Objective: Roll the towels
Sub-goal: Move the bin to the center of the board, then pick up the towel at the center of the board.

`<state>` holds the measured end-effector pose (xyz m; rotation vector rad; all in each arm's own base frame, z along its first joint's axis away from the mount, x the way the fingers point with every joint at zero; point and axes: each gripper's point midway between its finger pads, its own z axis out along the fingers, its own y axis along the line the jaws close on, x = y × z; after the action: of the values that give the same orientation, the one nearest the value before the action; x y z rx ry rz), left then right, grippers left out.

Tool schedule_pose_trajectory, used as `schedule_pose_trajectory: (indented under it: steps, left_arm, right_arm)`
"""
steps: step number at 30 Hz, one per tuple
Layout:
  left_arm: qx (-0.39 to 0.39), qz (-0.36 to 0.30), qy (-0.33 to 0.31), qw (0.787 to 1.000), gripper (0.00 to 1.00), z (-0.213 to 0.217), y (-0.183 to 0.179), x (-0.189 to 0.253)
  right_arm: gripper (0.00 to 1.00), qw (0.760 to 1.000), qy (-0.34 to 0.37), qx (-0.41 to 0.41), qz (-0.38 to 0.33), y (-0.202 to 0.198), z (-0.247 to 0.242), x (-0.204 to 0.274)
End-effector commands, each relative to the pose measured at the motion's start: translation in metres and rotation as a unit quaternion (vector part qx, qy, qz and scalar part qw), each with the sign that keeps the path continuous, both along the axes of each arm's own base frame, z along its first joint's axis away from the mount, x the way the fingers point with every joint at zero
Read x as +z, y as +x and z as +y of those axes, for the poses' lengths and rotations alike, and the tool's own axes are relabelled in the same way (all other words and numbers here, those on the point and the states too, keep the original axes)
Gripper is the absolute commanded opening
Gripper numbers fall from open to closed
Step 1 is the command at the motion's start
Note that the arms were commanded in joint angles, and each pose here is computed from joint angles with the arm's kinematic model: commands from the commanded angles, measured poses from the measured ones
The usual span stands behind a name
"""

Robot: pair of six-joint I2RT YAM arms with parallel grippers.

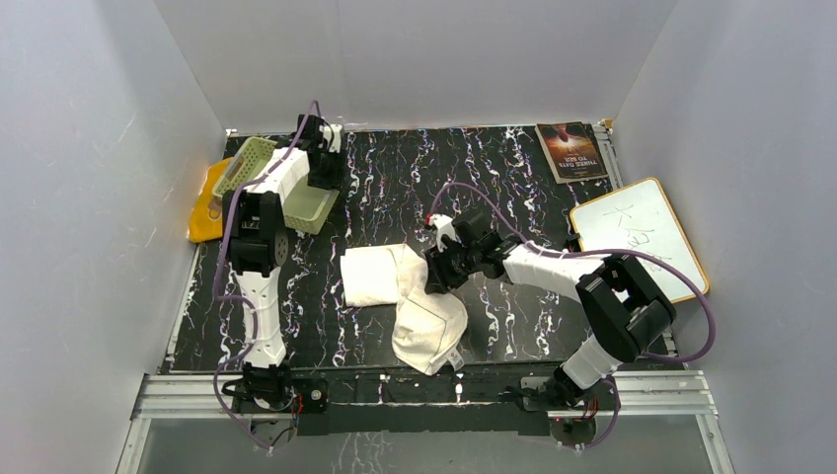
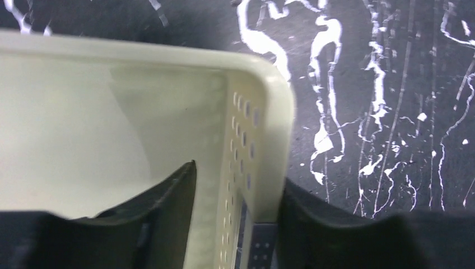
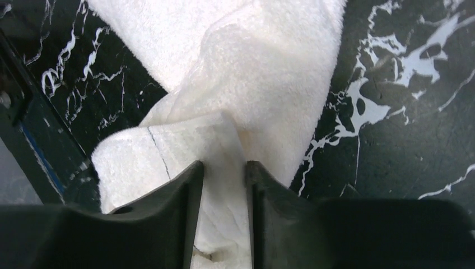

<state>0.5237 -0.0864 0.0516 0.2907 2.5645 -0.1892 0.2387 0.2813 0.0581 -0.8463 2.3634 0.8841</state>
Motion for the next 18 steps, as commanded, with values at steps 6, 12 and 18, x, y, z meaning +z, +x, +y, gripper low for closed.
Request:
schedule_pose_trajectory:
  steps: [6,12,18]
  left_arm:
    - [0.074,-0.094,-0.008,0.993,0.60,0.028,-0.018,0.127]
    - [0.034,-0.089,0.019,0.995,0.87,-0.007,-0.082,0.134]
    - [0.046,-0.021,0.001,0.999,0.86,-0.043,-0.139,0.079]
  right_arm:
    - [0.00,0.998,0.037,0.021,-0.042,0.018,0.023,0.042]
    - [0.00,0.985,0.075,-0.084,-0.132,0.050,-0.017,0.125]
    - [0.00,0.944,0.082,-0.289,-0.135,0.100,-0.115,0.140]
